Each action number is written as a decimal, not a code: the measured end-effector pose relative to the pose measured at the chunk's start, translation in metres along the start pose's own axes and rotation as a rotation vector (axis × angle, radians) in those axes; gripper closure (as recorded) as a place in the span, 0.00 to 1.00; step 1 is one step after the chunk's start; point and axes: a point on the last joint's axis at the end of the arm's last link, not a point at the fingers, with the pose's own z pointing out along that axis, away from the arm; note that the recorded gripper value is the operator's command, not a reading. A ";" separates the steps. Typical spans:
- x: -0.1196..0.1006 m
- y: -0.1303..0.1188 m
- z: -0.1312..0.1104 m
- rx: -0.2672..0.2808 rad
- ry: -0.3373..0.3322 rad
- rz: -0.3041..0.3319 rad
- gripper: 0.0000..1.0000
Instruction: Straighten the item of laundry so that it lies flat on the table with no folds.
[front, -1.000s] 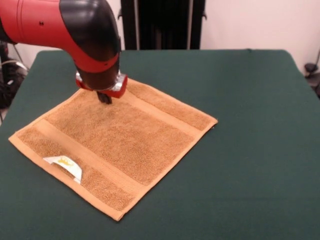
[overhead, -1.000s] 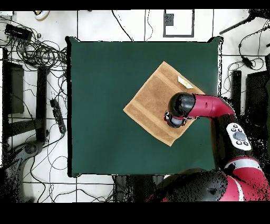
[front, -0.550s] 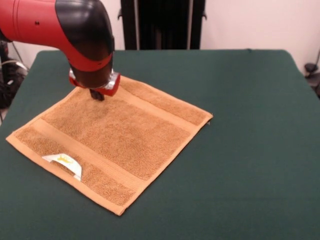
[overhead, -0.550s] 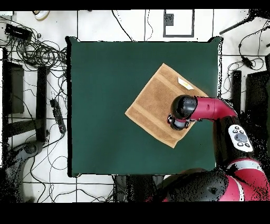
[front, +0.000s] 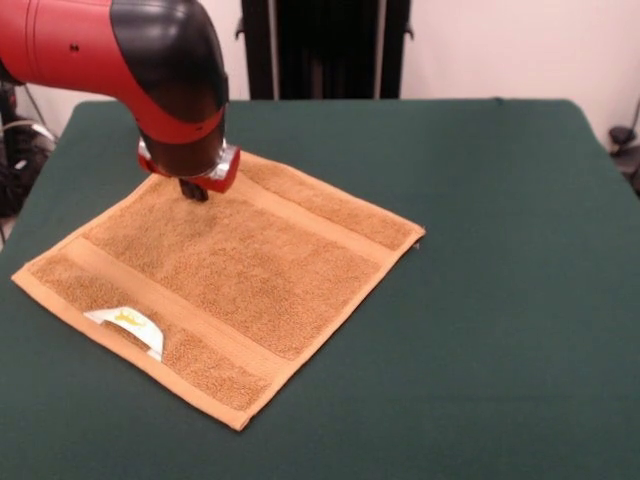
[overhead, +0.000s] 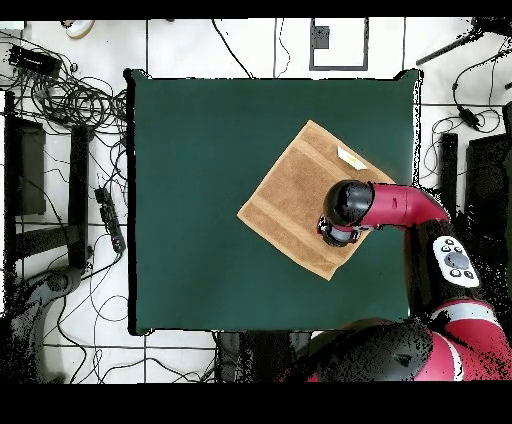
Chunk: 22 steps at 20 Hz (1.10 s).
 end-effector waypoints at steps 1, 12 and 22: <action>0.000 0.000 0.000 0.000 0.000 0.000 1.00; 0.000 0.000 0.001 -0.001 -0.004 0.001 1.00; -0.001 0.006 -0.006 0.034 -0.002 -0.013 1.00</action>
